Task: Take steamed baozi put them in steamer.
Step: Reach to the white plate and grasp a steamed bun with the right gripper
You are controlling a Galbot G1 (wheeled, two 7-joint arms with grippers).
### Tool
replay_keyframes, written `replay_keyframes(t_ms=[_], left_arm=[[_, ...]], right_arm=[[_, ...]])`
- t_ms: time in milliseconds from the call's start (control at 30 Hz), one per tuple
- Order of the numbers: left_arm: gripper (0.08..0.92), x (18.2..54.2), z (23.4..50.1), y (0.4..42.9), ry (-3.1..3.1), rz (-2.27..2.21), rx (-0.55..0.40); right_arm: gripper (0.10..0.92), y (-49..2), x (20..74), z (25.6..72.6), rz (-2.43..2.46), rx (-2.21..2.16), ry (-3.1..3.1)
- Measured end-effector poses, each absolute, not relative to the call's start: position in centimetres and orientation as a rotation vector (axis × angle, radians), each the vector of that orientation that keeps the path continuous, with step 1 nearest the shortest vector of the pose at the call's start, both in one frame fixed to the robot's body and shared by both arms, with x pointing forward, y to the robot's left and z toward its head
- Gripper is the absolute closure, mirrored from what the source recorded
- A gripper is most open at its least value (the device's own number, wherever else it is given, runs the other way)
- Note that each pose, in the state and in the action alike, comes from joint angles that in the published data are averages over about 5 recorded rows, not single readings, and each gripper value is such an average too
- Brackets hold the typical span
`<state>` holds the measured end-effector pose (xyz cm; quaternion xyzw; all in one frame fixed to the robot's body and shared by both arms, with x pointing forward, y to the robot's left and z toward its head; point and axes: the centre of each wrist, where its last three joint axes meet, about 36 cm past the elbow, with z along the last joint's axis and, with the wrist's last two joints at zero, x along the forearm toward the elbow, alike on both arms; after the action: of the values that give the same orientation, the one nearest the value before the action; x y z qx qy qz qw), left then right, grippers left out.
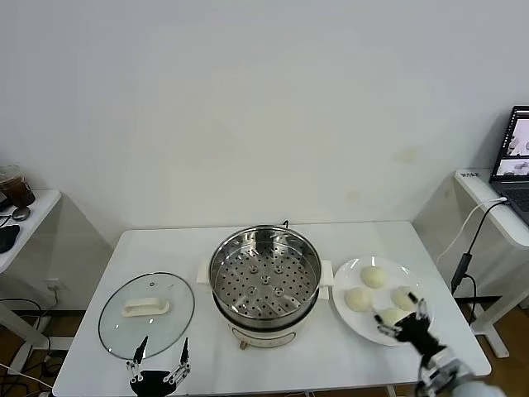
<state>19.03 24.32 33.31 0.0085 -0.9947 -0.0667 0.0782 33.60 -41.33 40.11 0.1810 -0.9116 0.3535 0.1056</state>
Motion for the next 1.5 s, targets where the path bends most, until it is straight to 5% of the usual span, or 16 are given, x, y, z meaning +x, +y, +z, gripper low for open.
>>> replay_keyframes(t_ms=[500, 1033, 1500], left_arm=[[0.177, 18.8, 33.0, 24.8, -2.999, -0.256, 0.065], [0.177, 18.5, 32.7, 25.9, -3.021, -0.302, 0.134], [0.177, 18.6, 32.5, 26.5, -3.030, -0.324, 0.154]], right_arm=[[0.200, -45.9, 46.4, 47.7, 1.623, 0.942, -2.062], [0.200, -41.8, 59.9, 48.3, 1.545, 1.211, -1.639], [0.205, -38.7, 63.7, 45.6, 1.465, 1.242, -1.434]])
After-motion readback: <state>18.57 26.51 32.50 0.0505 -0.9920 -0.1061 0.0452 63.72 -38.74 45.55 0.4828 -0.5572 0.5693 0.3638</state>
